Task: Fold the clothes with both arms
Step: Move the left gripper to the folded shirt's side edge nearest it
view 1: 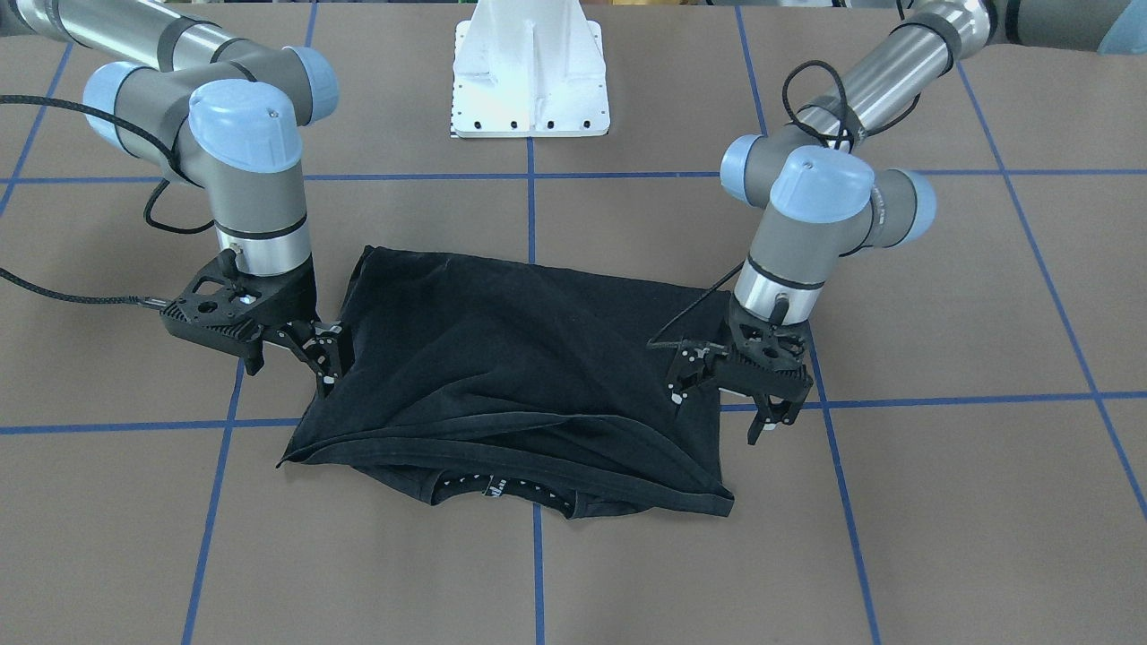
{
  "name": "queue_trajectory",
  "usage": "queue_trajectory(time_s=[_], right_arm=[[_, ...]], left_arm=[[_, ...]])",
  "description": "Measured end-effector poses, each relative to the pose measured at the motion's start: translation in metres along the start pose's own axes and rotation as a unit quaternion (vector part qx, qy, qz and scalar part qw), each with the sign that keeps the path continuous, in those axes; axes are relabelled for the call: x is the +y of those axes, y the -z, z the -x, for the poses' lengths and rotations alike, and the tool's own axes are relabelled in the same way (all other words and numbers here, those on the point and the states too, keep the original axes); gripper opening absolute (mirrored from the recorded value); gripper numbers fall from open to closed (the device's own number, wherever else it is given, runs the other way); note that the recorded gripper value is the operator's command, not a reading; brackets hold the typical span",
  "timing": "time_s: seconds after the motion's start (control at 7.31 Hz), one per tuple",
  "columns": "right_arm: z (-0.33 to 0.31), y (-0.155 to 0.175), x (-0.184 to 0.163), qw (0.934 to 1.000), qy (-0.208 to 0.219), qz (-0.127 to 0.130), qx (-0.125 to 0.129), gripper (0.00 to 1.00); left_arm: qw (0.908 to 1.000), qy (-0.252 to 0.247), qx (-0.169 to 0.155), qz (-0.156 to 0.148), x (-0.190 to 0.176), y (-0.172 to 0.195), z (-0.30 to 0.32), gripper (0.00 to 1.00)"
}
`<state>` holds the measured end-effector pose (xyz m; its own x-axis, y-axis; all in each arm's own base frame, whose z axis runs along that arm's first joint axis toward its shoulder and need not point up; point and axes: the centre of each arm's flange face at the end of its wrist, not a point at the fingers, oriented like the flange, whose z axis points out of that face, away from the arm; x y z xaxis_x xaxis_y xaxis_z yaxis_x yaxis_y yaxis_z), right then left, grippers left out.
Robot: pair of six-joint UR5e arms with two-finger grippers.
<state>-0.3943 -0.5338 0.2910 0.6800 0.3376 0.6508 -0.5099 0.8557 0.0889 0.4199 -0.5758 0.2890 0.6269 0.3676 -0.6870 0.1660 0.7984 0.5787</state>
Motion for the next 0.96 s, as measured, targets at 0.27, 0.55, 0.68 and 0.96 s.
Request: queue_trajectory(time_s=[0.27, 0.55, 0.68, 0.96], right_arm=[[0.0, 0.007, 0.001, 1.0, 0.003, 0.002, -0.008, 1.0], [-0.004, 0.007, 0.002, 1.0, 0.005, 0.004, -0.007, 1.0], [-0.007, 0.008, 0.003, 0.9999, 0.013, 0.006, -0.008, 1.0], [-0.012, 0.011, 0.007, 0.9994, 0.027, 0.012, -0.015, 1.0]], left_arm=[[0.9984, 0.006, 0.056, 0.009, 0.034, 0.05, -0.006, 1.0], [0.995, 0.052, 0.083, 0.019, 0.072, 0.052, -0.008, 1.0], [0.9947, 0.054, 0.084, 0.023, 0.097, 0.046, 0.009, 1.0], [0.9956, 0.047, 0.077, 0.025, 0.148, 0.026, 0.035, 1.0]])
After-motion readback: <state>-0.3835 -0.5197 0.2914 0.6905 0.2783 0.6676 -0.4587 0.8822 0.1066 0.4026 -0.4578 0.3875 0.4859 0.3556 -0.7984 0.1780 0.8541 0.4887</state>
